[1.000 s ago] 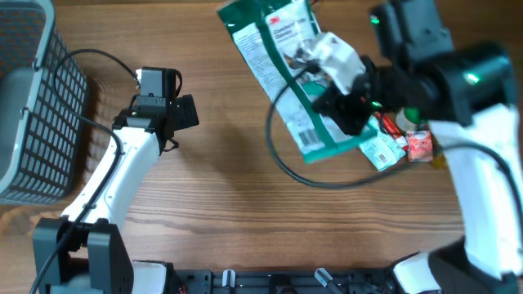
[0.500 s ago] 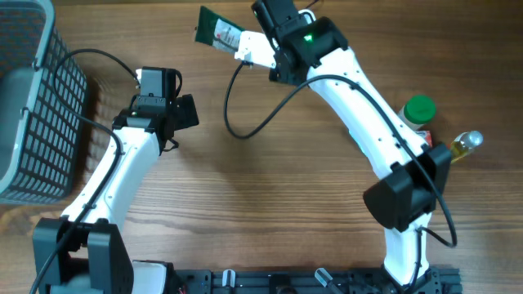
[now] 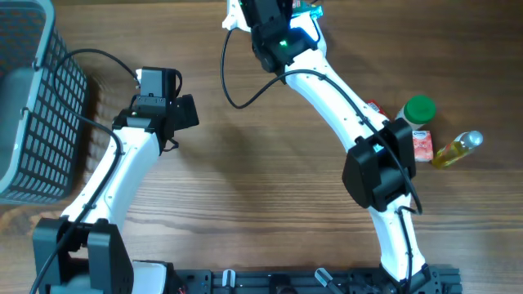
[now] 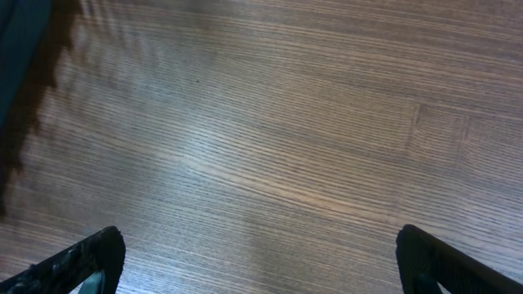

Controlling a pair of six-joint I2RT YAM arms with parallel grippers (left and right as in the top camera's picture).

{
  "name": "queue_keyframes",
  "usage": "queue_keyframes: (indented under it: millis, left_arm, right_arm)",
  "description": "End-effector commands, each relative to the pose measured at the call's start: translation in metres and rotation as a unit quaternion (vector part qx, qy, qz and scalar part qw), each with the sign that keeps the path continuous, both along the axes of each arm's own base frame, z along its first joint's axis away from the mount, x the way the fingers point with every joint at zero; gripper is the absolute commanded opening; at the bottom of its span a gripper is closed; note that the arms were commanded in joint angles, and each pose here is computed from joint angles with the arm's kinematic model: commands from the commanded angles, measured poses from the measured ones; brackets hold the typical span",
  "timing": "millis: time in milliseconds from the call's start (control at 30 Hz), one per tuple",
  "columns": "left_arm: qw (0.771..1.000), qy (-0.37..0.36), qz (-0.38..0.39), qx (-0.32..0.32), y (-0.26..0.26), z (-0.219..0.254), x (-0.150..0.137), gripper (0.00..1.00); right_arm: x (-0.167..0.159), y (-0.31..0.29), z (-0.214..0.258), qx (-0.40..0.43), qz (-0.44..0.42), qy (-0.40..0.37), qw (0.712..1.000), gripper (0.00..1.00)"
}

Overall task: Scan the item barcode
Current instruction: 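Raise the glove packet to the white scanner with the right gripper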

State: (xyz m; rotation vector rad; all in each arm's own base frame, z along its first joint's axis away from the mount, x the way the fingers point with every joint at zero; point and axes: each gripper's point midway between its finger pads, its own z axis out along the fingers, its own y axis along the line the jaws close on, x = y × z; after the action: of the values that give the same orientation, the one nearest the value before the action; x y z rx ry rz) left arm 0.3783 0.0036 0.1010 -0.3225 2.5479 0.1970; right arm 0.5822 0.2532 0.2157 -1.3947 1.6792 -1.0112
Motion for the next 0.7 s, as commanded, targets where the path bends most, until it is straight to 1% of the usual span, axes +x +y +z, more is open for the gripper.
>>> queue_keyframes:
  millis: [0,67,400,500,600,667]
  left_arm:
    - [1.000,-0.005,0.001,0.003,0.002,0.004,0.003,1.00]
    - [1.000,-0.005,0.001,0.003,0.002,0.004,0.003,1.00]
    - [1.000,-0.005,0.001,0.003,0.002,0.004,0.003,1.00]
    - [1.000,-0.005,0.001,0.003,0.002,0.004,0.003,1.00]
    - [1.000,-0.005,0.001,0.003,0.002,0.004,0.003,1.00]
    - [1.000,-0.005,0.001,0.003,0.002,0.004,0.003,1.00]
  right_arm:
    - [0.013,-0.015,-0.003,-0.002,-0.044,-0.038,0.998,0.04]
    - [0.014,-0.017,-0.009,0.021,-0.058,-0.047,0.997,0.04]
    - [0.014,-0.051,-0.059,0.119,-0.137,-0.028,0.983,0.04]
    - [0.010,-0.030,-0.074,0.171,-0.107,0.007,0.979,0.04]
    - [-0.002,-0.012,-0.093,0.185,-0.069,0.064,0.978,0.04]
    - [-0.005,-0.011,-0.099,0.183,-0.065,0.077,0.978,0.04]
